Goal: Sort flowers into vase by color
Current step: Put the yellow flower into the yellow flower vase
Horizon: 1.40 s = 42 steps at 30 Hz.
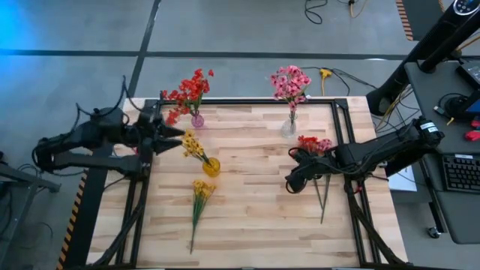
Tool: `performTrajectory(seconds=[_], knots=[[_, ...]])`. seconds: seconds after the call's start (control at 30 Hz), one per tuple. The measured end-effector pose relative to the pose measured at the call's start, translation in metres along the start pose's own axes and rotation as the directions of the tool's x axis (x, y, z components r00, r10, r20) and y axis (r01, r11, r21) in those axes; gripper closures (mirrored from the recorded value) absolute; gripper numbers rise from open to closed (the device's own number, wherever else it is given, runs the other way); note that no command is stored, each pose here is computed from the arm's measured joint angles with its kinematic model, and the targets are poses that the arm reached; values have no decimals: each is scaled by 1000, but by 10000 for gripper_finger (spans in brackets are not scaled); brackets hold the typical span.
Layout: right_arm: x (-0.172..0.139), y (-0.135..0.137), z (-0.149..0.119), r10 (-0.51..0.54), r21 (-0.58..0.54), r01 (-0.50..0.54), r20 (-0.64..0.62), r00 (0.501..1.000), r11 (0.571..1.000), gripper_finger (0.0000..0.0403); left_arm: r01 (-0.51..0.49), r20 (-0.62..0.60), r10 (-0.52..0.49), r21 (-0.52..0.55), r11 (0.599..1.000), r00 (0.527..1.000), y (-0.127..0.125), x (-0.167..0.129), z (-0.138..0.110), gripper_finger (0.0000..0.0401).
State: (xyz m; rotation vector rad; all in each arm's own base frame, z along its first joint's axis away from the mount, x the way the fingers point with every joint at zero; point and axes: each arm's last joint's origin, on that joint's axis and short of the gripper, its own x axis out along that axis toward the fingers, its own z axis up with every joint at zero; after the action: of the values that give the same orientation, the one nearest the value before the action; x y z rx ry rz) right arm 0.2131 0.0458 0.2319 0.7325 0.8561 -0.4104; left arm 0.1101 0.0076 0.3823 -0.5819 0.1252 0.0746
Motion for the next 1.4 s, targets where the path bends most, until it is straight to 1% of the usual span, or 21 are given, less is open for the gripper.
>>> performTrajectory(seconds=[0.07,0.13,0.17,0.23,0.33,0.4,0.5,0.53,0.57,0.63,0.73,0.8,0.83,0.9,1.0,1.1,1.2,1.3,1.4], knots=[[0,0,0,3,-26,-3,-5,1000,1000,189,-140,-5,140,1,990,990,-7,-12,10,157],[0,0,0,5,-48,-5,-8,1000,999,189,-279,-30,278,-8,960,960,-13,-20,17,157],[0,0,0,11,-54,-12,-17,1000,998,189,-318,-51,317,-14,948,947,-15,-21,20,157],[0,1,-1,22,-72,-24,-35,999,997,189,-365,-106,360,-28,931,927,-21,-14,20,157],[0,1,-1,31,-90,-35,-49,998,995,189,-408,-221,390,-40,912,894,-28,6,9,157],[0,1,-2,33,-109,-38,-53,998,993,189,-481,-307,450,-31,876,839,-30,15,-2,157],[0,1,-2,50,-151,-61,-81,995,987,189,-610,-418,552,-7,793,722,-32,17,-18,157],[0,2,-3,56,-159,-70,-91,994,985,189,-634,-438,570,-1,773,695,-34,16,-21,157],[0,2,-3,60,-170,-75,-96,994,983,189,-648,-452,578,0,762,679,-38,16,-24,157],[-1,3,-4,62,-189,-81,-100,993,979,189,-650,-475,573,2,760,668,-46,16,-30,157],[-1,3,-5,69,-216,-92,-111,991,972,189,-605,-512,522,5,796,682,-60,15,-35,157],[-1,3,-5,74,-233,-100,-120,990,967,189,-575,-557,488,24,818,672,-70,16,-44,157],[-1,3,-6,75,-239,-103,-122,990,966,189,-568,-569,483,33,823,666,-75,18,-50,157],[-1,3,-6,74,-255,-104,-123,990,961,189,-575,-586,491,50,816,645,-84,22,-64,157],[-1,3,-6,68,-273,-101,-127,990,957,189,-624,-601,533,71,778,596,-94,29,-89,157],[-1,1,-7,57,-291,-94,-135,989,952,189,-680,-603,583,91,728,545,-102,39,-118,157],[-1,1,-7,54,-304,-94,-137,989,948,189,-723,-598,617,89,685,511,-108,53,-149,157],[-1,1,-7,54,-309,-94,-138,989,946,189,-772,-607,642,71,632,469,-110,73,-181,157],[-1,1,-7,54,-315,-96,-138,989,944,189,-823,-639,653,55,565,405,-109,92,-212,157]])
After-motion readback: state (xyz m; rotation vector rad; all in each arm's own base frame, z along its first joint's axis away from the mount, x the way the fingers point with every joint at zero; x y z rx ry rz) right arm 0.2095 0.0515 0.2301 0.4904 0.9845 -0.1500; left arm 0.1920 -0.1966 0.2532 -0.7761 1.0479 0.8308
